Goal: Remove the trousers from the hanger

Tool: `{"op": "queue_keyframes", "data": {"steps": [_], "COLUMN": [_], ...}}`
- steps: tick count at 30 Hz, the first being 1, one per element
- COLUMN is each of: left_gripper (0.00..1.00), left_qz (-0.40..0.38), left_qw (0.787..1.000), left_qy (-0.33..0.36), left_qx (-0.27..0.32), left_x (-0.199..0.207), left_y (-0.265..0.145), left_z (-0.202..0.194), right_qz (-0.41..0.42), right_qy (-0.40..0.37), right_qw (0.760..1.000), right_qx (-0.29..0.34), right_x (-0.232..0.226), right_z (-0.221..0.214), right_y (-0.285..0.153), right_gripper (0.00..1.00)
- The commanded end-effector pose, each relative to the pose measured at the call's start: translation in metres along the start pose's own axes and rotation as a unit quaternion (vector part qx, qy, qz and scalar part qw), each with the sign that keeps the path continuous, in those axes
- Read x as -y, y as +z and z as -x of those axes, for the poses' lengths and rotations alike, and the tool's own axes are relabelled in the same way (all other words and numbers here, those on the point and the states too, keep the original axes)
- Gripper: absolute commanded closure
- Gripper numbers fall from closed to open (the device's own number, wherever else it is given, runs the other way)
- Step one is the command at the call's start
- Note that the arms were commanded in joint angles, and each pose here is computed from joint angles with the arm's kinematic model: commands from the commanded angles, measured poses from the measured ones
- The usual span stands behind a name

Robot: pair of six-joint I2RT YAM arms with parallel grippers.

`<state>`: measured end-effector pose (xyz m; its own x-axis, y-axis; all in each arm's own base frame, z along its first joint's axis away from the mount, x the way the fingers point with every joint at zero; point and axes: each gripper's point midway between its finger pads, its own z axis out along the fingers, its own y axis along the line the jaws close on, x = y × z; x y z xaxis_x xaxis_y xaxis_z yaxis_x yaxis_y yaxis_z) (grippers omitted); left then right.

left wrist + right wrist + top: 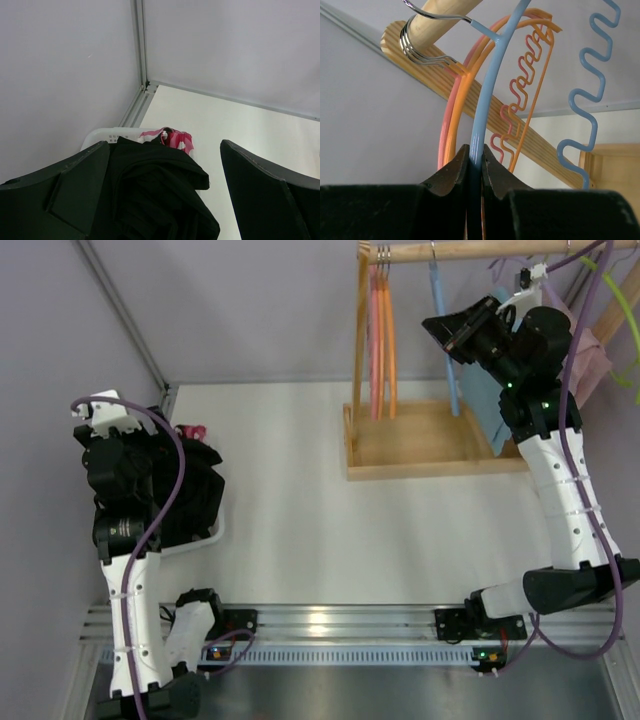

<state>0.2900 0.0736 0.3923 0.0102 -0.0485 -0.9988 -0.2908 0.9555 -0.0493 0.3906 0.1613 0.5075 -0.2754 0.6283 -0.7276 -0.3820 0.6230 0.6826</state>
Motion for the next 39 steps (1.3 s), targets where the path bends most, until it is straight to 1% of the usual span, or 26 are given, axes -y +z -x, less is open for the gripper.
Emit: {"op": "queue_keyframes", "data": {"steps": [1,3,11,15,17,21,22,23,24,25,27,28,30,31,33,34,36,37,39], "left_gripper": [0.02,0.02,0.02,0.02,0.02,0.02,0.02,0.02,0.02,0.02,0.02,0.02,0.02,0.02,0.02,0.02,0.02,0.02,0.02], "left_qz": [-0.008,-0.016,-0.03,-0.034,-0.036,-0.044,-0.044,-0.044,-0.062,-0.076,-0.095,-0.115,-0.128,-0.131,-0.147,-0.161,-0.179,-0.187,-0.221], "left_qw": [0.999,0.999,0.999,0.999,0.999,0.999,0.999,0.999,0.998,0.997,0.995,0.993,0.992,0.991,0.989,0.986,0.982,0.98,0.972], "left_qy": [0.002,0.003,0.003,0.003,0.005,0.01,0.009,0.009,0.008,0.007,0.004,0.003,0.003,0.002,0.001,-0.002,-0.011,-0.015,-0.026], "left_qx": [0.032,0.034,0.037,0.037,0.04,0.029,0.022,0.017,0.011,0.004,0.002,-0.009,-0.014,-0.027,-0.029,-0.045,-0.057,-0.071,-0.081], "left_x": [0.002,0.004,0.01,0.011,0.011,0.014,0.014,0.014,0.021,0.026,0.033,0.04,0.045,0.046,0.052,0.058,0.065,0.068,0.081], "left_y": [-0.008,-0.009,-0.01,-0.011,-0.013,-0.014,-0.011,-0.009,-0.01,-0.008,-0.009,-0.009,-0.009,-0.006,-0.006,-0.003,0.0,0.006,0.007], "left_z": [0.021,0.023,0.027,0.026,0.027,0.028,0.026,0.025,0.025,0.022,0.026,0.021,0.024,0.02,0.025,0.019,0.02,0.014,0.013], "right_qz": [0.049,0.049,0.084,0.095,0.097,0.094,0.093,0.092,0.089,0.091,0.088,0.092,0.088,0.09,0.086,0.089,0.084,0.085,0.076], "right_qy": [-0.038,-0.035,-0.016,-0.012,-0.012,-0.025,-0.029,-0.031,-0.034,-0.039,-0.046,-0.049,-0.058,-0.061,-0.069,-0.074,-0.088,-0.094,-0.111], "right_qw": [0.996,0.997,0.996,0.995,0.995,0.995,0.995,0.995,0.995,0.995,0.995,0.995,0.994,0.994,0.994,0.993,0.992,0.991,0.99], "right_qx": [0.059,0.047,-0.001,-0.013,-0.016,-0.007,-0.005,-0.001,-0.002,0.001,0.0,0.006,0.012,0.019,0.023,0.029,0.035,0.042,0.039], "right_x": [-0.038,-0.035,-0.049,-0.054,-0.055,-0.056,-0.055,-0.057,-0.055,-0.057,-0.055,-0.059,-0.056,-0.06,-0.056,-0.06,-0.058,-0.06,-0.054], "right_z": [0.032,0.024,-0.01,-0.022,-0.025,-0.022,-0.022,-0.019,-0.02,-0.019,-0.02,-0.016,-0.013,-0.008,-0.005,0.0,0.005,0.009,0.007], "right_y": [0.0,0.008,0.025,0.028,0.029,0.024,0.023,0.019,0.018,0.013,0.009,0.001,-0.004,-0.012,-0.018,-0.026,-0.035,-0.044,-0.052], "right_gripper": [1.0,1.0,1.0,1.0,0.98,0.86,0.78,0.73,0.68,0.61,0.5,0.42,0.35,0.29,0.24,0.17,0.11,0.04,0.01]}}
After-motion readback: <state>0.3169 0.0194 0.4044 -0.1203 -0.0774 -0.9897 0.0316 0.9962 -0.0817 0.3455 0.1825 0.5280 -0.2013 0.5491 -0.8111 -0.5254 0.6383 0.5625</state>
